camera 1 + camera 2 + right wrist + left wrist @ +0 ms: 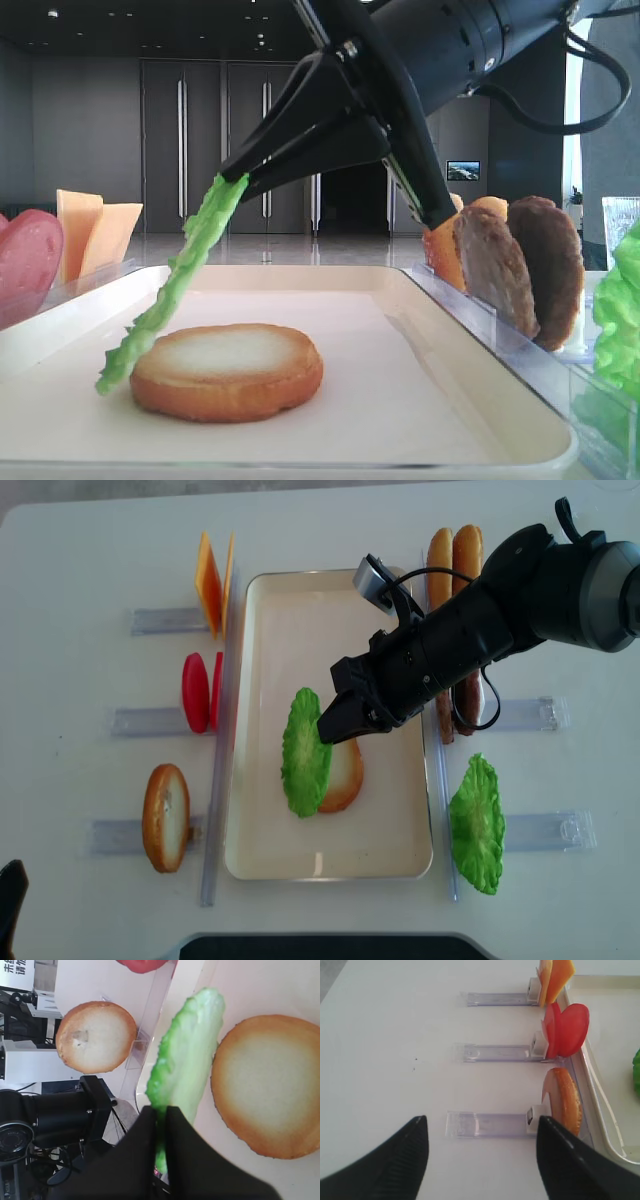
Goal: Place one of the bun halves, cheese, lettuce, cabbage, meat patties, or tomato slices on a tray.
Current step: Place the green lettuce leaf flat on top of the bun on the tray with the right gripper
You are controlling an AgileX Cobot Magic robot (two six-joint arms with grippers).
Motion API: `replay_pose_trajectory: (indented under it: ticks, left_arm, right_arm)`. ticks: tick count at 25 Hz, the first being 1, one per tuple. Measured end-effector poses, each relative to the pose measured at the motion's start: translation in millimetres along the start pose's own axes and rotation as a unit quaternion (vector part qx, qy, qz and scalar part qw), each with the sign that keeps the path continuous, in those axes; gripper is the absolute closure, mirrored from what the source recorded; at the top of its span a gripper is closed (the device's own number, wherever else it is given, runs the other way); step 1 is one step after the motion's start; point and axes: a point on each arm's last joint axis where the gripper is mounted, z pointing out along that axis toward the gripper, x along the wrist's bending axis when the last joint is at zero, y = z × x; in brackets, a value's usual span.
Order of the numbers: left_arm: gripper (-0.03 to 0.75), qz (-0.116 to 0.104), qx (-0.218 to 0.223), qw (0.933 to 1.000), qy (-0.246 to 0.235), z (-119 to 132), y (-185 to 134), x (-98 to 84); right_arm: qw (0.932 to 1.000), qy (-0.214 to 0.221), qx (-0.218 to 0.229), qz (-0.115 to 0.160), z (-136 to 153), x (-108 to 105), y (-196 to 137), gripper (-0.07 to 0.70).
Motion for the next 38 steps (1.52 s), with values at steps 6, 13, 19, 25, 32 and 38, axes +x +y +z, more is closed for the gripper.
replay_pose_trajectory:
  ticks: [6,13,19,25,32,38]
  left_arm:
    - [0.201,0.0,0.0,1.0,0.0,0.0,0.0,0.0]
    - [0.201,0.0,0.0,1.0,0.0,0.0,0.0,0.0]
    - [0.201,0.0,0.0,1.0,0.0,0.0,0.0,0.0]
    - [0.201,0.0,0.0,1.0,0.0,0.0,0.0,0.0]
    - [0.201,0.0,0.0,1.0,0.0,0.0,0.1,0.0]
    - [0.201,0.0,0.0,1.0,0.0,0.0,0.1,0.0]
  right_arm:
    - [1.0,-0.003,0.002,-0.003,-0.3,-0.7,-0.3,0.606]
    - [1.0,-0.008,0.0,-0.003,-2.5,-3.3,0.6,0.606]
    - [0.9999,-0.011,-0.002,-0.004,-2.5,-3.8,1.0,0.606]
    - [0.9998,-0.017,-0.005,-0.006,-2.5,-5.0,1.5,0.606]
    - [0.9989,-0.044,0.01,-0.014,-2.8,-9.8,-1.1,0.606]
    - [0.9986,-0.049,0.013,-0.016,-2.9,-10.7,-1.7,0.606]
